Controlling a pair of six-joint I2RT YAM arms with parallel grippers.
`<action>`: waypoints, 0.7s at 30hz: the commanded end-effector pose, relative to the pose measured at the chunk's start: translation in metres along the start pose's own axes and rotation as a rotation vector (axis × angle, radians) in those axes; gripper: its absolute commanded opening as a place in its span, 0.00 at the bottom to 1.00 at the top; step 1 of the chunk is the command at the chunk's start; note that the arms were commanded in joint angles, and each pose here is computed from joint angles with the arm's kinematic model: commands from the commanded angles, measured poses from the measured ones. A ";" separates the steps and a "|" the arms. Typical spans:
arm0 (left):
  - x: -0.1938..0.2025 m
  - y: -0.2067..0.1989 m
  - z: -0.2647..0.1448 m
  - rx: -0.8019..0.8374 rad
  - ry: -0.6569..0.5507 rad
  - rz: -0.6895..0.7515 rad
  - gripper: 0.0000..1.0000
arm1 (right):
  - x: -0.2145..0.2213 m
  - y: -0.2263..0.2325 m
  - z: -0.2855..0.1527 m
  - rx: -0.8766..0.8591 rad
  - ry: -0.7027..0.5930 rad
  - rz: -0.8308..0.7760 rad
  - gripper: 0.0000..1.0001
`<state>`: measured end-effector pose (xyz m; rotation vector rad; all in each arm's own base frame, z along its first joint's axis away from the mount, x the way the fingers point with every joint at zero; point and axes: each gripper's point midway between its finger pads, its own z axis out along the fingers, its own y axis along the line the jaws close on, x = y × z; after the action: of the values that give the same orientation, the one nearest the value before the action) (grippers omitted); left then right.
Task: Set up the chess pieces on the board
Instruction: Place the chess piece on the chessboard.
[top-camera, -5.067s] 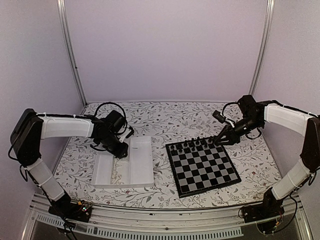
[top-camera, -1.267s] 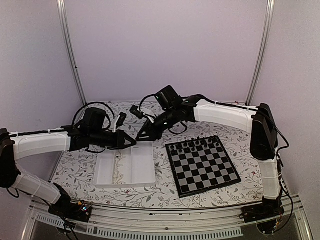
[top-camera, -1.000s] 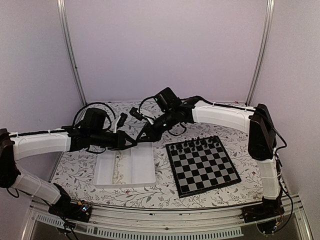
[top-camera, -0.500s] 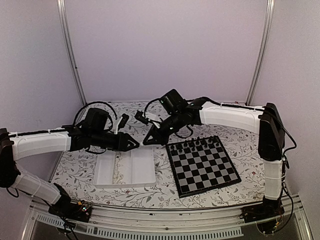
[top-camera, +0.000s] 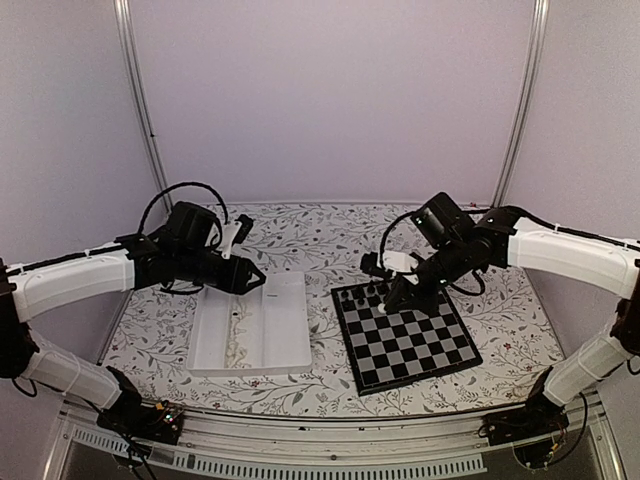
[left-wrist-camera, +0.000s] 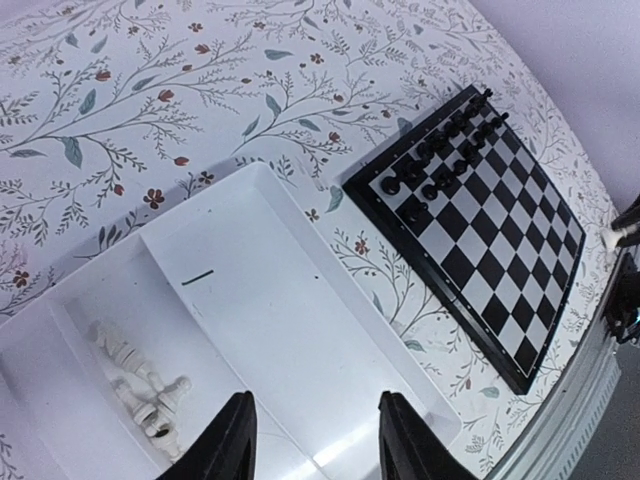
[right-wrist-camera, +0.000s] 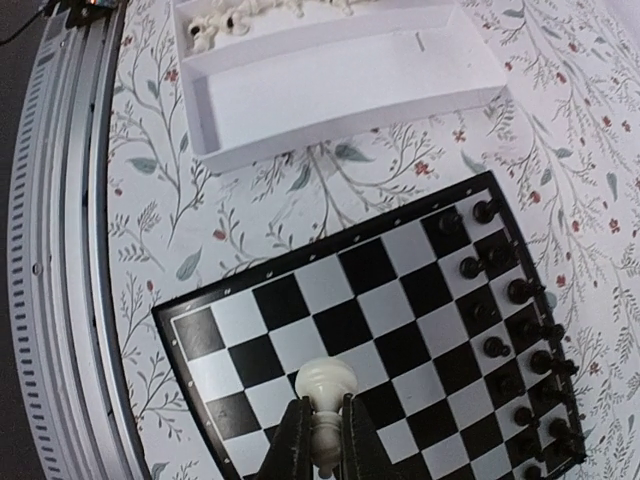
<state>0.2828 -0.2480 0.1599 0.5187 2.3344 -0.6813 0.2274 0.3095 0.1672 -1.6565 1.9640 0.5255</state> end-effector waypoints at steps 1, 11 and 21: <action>-0.002 0.015 0.001 -0.082 0.029 0.051 0.44 | 0.056 0.032 -0.003 -0.102 0.155 -0.052 0.00; 0.008 0.015 0.007 -0.074 0.064 0.024 0.44 | 0.109 0.055 0.015 -0.185 0.292 -0.034 0.00; 0.017 0.020 0.007 -0.090 0.084 0.017 0.44 | 0.120 0.066 0.032 -0.191 0.370 -0.084 0.02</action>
<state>0.2871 -0.2393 0.1438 0.5398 2.3979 -0.5738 0.1538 0.2462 0.0738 -2.0339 2.1444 0.4383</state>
